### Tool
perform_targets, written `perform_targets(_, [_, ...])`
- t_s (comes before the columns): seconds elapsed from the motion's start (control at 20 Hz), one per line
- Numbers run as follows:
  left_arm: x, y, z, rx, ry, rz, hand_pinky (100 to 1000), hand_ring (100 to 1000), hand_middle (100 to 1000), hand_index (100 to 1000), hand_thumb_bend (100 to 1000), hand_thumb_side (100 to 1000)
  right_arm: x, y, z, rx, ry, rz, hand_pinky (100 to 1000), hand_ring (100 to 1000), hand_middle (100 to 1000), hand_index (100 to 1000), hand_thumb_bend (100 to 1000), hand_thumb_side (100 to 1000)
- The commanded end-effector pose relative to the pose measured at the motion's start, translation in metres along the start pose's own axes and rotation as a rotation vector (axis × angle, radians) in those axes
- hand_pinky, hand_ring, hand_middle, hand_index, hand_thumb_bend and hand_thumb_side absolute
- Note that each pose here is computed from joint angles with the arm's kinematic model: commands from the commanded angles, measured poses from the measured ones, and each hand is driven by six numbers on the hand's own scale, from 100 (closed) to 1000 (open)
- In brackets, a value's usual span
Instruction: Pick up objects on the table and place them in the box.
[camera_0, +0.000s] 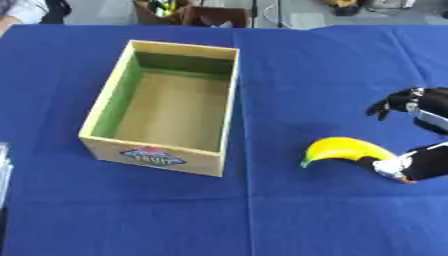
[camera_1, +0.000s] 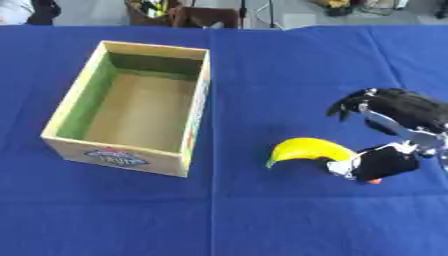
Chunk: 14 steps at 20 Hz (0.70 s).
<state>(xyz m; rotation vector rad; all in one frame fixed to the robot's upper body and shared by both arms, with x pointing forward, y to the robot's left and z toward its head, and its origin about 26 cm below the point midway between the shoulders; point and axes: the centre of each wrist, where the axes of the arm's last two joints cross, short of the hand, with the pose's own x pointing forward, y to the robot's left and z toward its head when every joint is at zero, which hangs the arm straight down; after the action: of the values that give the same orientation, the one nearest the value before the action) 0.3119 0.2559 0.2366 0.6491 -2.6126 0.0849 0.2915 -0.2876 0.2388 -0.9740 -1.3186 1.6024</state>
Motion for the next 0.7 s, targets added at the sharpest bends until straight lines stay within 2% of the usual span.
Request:
perform_targets(0.05, [0.0064, 0.0, -0.0058, -0.001, -0.031, 0.013, 562, 686, 744, 905, 100, 1000, 0.0021, -0.0064, 0.0021, -0.021, 0.009, 0.037, 823, 856, 676, 833, 474, 629])
perform_targets(0.1, [0.0065, -0.0001, -0.0057, -0.002, -0.03, 0.013, 562, 686, 744, 905, 100, 1000, 0.0025, -0.0061, 0.0018, -0.022, 0.011, 0.043, 825, 857, 669, 833, 479, 609])
perform_targets(0.15, [0.0065, -0.0002, -0.0057, -0.003, -0.03, 0.014, 562, 686, 744, 905, 100, 1000, 0.0032, -0.0058, 0.0015, -0.026, 0.013, 0.055, 826, 857, 670, 833, 459, 637])
perform_targets(0.4, [0.0065, -0.0004, -0.0055, -0.004, -0.03, 0.015, 561, 686, 745, 905, 100, 1000, 0.0059, -0.0019, 0.0003, -0.026, 0.029, 0.122, 825, 856, 683, 831, 436, 649])
perform_targets(0.7, [0.0063, -0.0004, -0.0048, -0.005, -0.027, 0.015, 561, 686, 745, 905, 100, 1000, 0.008, 0.0017, -0.0006, -0.014, 0.031, 0.144, 821, 855, 684, 826, 413, 656])
